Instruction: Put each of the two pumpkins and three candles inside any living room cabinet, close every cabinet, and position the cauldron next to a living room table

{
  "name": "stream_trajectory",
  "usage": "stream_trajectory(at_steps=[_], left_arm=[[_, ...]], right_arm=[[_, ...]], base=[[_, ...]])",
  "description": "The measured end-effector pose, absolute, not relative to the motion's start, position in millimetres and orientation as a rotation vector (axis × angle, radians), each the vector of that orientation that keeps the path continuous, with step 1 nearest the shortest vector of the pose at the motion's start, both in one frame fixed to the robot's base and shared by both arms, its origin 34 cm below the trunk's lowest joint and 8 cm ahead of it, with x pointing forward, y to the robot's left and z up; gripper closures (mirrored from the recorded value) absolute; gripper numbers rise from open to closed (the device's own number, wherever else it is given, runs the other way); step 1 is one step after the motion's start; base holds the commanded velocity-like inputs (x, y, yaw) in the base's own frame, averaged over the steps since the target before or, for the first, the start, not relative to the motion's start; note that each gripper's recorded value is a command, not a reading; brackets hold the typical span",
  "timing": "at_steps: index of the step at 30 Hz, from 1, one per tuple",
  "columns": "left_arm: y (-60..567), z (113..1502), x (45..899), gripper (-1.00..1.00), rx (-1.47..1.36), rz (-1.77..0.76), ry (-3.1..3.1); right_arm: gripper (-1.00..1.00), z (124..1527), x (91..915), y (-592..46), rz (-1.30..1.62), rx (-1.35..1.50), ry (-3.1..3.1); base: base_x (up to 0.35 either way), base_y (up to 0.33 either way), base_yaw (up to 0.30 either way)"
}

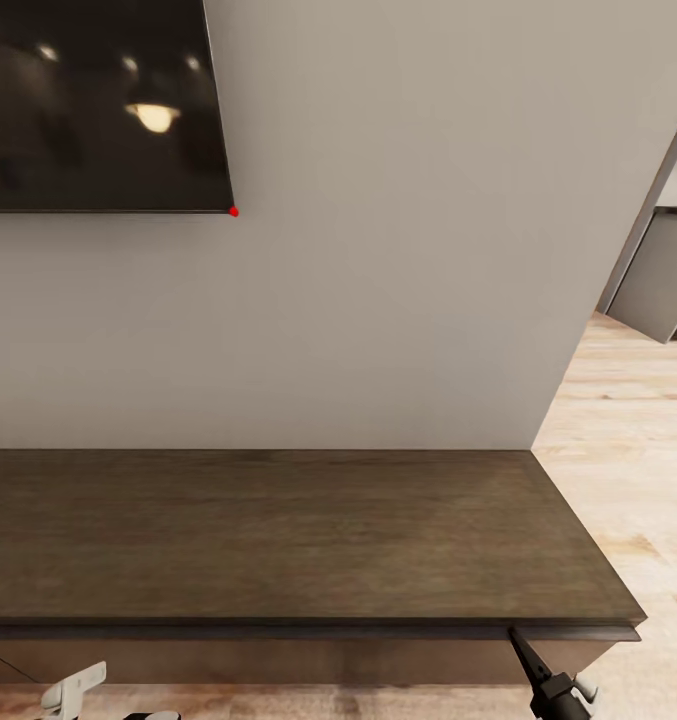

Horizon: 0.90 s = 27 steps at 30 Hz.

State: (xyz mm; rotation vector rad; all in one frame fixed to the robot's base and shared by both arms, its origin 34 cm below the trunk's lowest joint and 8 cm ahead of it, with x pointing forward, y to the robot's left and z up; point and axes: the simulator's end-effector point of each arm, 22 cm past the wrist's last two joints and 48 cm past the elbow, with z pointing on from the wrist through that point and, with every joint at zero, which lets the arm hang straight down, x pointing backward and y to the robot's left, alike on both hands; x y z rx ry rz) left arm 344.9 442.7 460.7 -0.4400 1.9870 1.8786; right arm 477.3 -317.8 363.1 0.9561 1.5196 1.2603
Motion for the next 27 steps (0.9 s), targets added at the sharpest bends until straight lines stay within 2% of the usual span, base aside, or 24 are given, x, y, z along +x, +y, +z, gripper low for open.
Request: stream_trajectory(at_steps=[9, 19, 27], left_arm=[[442.6, 460.6, 344.9, -1.0, -0.441, 1.878, 1.986], [442.6, 460.5, 344.8, -1.0, -0.441, 1.878, 1.987], [442.6, 460.7, 344.9, -1.0, -0.441, 1.878, 1.986]], right_arm=[[1.0, 363.2, 477.5, -318.1, 1.26, 0.957, 1.518], [1.0, 363.1, 477.6, -318.1, 1.259, 0.956, 1.519], [1.0, 363.3, 477.8, -318.1, 1.255, 0.957, 1.515]], base=[[-0.025, 0.0, 0.0], [-0.154, 0.0, 0.0], [-0.027, 0.0, 0.0]])
